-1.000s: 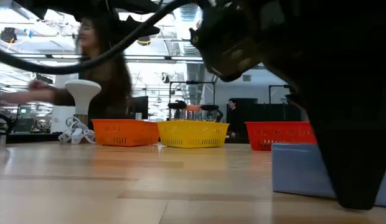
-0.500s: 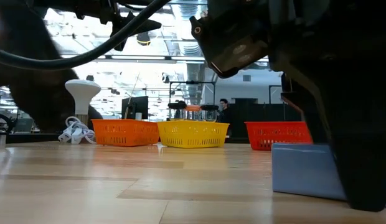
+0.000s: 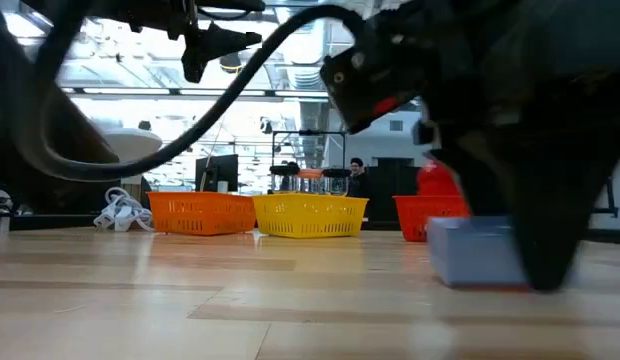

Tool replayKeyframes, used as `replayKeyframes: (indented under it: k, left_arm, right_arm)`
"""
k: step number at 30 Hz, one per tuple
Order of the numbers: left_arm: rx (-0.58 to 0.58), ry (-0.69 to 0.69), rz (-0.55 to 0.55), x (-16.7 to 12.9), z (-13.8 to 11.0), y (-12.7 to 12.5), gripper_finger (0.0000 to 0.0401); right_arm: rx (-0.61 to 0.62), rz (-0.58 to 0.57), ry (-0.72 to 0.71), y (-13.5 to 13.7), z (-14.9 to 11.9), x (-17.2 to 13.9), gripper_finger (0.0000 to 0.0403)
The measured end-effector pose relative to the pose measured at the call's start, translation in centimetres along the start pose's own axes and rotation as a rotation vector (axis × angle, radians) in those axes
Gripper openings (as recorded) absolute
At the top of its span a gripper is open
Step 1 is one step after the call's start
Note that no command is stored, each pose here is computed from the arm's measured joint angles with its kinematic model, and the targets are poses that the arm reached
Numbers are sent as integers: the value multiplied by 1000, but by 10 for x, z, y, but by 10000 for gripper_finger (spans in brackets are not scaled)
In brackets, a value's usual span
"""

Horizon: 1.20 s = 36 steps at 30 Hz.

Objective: Pick & Place Office items
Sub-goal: Put the blue charger adapter in the orange bin

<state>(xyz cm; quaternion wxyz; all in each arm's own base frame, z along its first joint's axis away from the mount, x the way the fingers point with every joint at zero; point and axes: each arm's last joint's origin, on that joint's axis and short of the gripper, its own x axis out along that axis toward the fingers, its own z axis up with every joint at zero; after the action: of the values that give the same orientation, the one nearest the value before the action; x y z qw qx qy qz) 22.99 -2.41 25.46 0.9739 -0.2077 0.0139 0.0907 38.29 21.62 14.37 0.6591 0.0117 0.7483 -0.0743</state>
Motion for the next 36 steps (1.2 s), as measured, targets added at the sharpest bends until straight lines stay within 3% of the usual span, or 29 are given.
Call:
replayKeyframes:
  k: [7,11,17,21,25,36]
  left_arm:
    - [-112,77,41,2,-10,4,210]
    - [-148,156,94,12,-28,9,210]
    - [-286,264,189,33,-65,18,210]
    - [-404,207,145,48,-78,16,210]
    - [-446,113,65,58,-78,12,210]
    - [-460,70,56,85,-73,8,210]
  right_arm:
    - [-78,-217,17,-28,-14,-29,221]
    - [-105,-292,-66,-46,-17,-56,201]
    - [-82,-367,-209,-76,-21,-95,215]
    - [-73,-391,-249,-94,-22,-110,225]
    - [-45,-400,-246,-107,-18,-112,204]
    - [-8,-389,-253,-137,0,-111,222]
